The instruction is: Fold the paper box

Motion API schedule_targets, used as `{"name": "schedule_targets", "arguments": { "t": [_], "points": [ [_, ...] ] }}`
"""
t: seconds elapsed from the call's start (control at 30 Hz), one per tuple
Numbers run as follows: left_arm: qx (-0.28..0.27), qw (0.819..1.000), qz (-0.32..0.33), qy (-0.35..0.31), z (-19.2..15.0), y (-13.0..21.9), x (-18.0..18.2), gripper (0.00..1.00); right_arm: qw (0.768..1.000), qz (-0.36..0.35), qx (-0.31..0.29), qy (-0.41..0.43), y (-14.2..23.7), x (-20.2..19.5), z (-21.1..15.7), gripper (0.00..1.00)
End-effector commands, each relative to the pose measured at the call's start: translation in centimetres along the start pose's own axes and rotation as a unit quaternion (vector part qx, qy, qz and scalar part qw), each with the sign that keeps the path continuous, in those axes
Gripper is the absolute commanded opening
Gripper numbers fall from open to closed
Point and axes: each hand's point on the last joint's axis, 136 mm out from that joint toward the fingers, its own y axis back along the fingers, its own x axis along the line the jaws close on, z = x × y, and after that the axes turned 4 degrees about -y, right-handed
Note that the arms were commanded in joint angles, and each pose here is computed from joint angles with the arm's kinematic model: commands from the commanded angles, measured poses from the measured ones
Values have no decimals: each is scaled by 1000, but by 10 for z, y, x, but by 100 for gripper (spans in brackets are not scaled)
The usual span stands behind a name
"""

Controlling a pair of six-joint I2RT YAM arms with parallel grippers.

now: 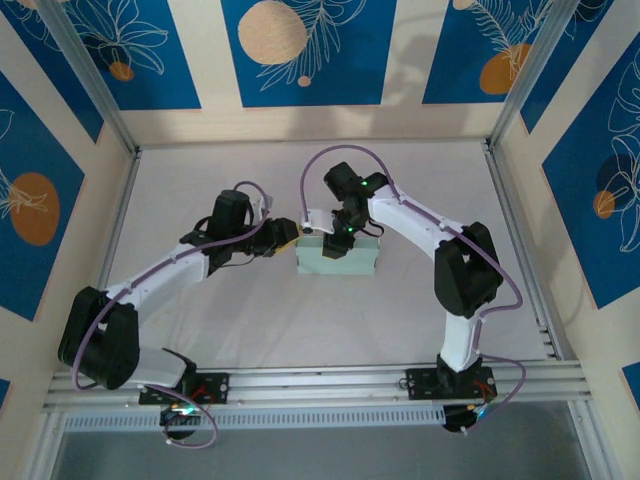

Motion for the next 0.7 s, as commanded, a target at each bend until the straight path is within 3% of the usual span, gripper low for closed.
{"name": "schedule_targets", "arguments": {
  "t": [0.0,0.67],
  "points": [
    [7,1000,-27,-7,-3,-6,-11,43,1000,15,7,-1,-6,5,3,38],
    [15,1000,-13,7,-16,-20,19,37,1000,19,5,-1,-6,9,4,36]
  ]
}}
